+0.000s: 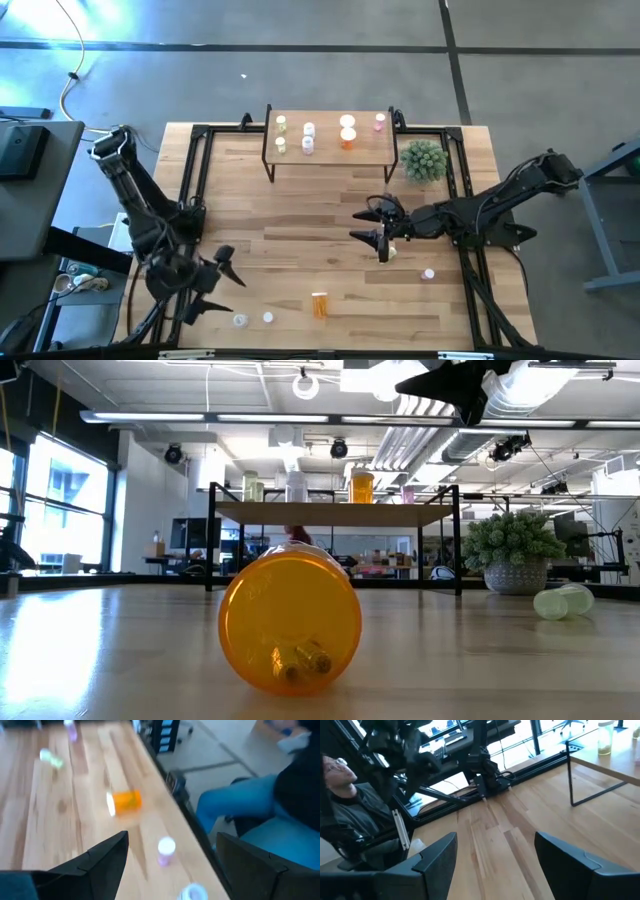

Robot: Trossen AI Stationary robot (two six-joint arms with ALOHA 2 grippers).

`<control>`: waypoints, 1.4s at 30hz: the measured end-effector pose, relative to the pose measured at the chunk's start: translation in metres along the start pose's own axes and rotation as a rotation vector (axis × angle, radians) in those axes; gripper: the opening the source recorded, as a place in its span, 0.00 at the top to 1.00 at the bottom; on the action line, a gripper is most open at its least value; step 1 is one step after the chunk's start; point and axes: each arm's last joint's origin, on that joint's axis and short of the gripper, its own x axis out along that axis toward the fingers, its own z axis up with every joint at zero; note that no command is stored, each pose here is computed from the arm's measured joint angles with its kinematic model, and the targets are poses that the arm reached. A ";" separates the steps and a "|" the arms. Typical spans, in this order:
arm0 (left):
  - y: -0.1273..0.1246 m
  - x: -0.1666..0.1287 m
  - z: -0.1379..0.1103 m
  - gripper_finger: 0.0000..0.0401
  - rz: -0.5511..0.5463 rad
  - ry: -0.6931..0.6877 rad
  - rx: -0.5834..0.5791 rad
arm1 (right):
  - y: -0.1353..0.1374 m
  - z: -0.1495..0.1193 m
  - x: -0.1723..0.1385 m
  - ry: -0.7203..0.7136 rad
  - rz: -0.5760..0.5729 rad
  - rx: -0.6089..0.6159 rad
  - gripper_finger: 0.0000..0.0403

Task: Pick and place medicine bottles onto shelf by color
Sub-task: Put the transparent pill bottle aligned with the other transparent pill bottles on the shelf

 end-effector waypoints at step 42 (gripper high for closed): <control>-0.050 0.091 -0.089 0.27 0.132 0.285 -0.237 | -0.001 -0.003 0.000 0.030 -0.017 -0.017 0.36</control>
